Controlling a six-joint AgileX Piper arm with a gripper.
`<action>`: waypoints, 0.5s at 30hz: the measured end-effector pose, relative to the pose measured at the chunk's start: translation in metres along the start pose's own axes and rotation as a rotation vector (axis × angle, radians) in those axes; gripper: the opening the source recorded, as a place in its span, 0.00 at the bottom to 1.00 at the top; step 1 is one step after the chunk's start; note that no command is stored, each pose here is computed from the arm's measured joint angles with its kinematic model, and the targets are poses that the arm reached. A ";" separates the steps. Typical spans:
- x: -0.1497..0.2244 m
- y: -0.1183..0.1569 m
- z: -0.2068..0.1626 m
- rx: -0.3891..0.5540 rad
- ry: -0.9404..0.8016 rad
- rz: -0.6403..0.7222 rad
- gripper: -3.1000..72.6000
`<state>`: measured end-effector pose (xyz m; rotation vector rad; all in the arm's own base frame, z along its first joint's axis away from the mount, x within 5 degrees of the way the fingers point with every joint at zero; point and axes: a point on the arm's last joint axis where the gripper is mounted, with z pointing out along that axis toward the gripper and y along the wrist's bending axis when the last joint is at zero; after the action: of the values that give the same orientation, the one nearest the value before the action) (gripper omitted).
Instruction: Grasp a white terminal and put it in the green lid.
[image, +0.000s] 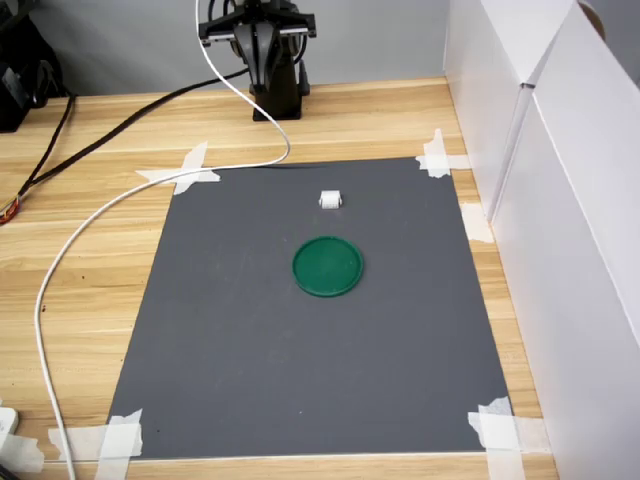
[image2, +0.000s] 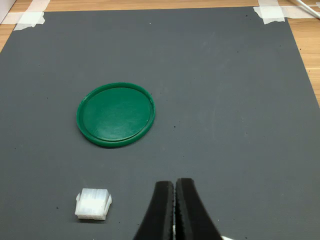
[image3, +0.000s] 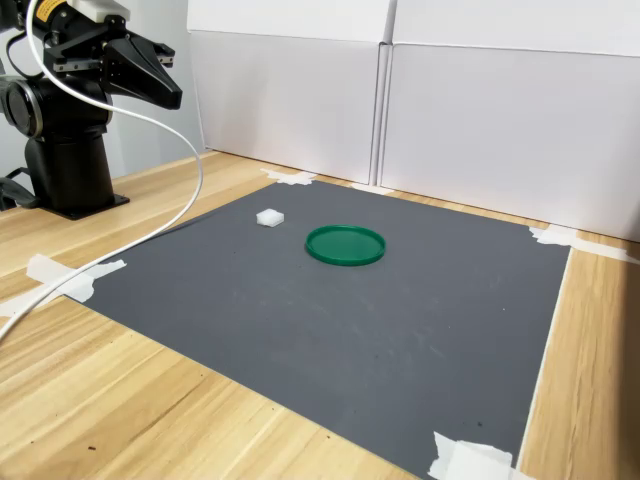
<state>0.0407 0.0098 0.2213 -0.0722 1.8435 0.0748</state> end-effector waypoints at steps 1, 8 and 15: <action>0.000 0.000 0.000 0.000 0.000 0.000 0.02; 0.001 0.000 0.000 -0.003 0.011 -0.018 0.02; -0.012 0.002 -0.001 -0.028 0.022 -0.050 0.02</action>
<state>0.0431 0.0122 0.2329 -0.1391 1.8616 0.0649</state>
